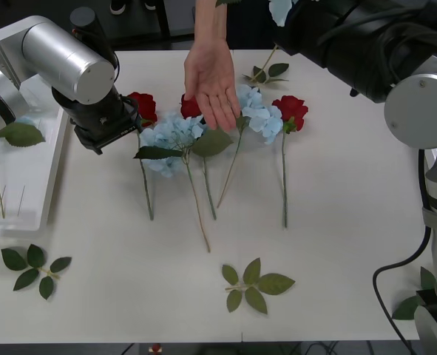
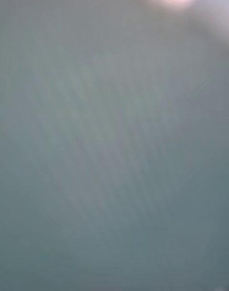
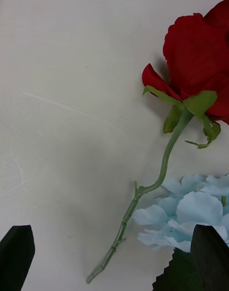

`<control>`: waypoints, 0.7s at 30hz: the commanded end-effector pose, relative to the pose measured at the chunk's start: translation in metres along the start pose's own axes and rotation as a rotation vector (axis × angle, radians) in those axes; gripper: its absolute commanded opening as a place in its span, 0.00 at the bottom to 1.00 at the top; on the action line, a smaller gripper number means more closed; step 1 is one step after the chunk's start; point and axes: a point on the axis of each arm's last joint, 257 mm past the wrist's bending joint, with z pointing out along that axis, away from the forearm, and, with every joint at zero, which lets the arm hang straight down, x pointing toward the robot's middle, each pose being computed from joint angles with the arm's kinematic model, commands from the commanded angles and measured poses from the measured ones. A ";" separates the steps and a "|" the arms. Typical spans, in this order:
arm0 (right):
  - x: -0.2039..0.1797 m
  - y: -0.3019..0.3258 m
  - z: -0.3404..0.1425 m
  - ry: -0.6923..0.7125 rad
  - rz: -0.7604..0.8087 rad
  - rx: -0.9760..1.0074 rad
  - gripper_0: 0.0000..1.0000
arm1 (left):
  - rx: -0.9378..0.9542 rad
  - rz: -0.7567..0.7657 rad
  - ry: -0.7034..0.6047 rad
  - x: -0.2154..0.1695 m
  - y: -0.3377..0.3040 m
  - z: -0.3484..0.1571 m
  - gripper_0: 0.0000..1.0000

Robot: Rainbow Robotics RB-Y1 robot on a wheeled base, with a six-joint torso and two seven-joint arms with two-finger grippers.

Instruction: Place the red flowers into the right box and the blue flowers into the left box. If a person shows an open palm, hand one flower to the person first, then continue sorting.

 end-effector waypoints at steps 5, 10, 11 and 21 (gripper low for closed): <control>-0.053 0.002 0.020 -0.107 0.040 0.056 0.00 | 0.028 0.009 -0.042 -0.020 -0.009 -0.020 0.95; -0.056 -0.002 0.025 -0.120 0.039 0.073 0.00 | 0.026 0.012 -0.043 -0.021 -0.008 -0.020 0.95; -0.056 -0.002 0.025 -0.120 0.037 0.075 0.00 | 0.027 0.010 -0.043 -0.021 -0.009 -0.020 0.95; -0.057 -0.001 0.025 -0.125 0.040 0.073 0.00 | 0.023 0.012 -0.043 -0.021 -0.007 -0.020 0.95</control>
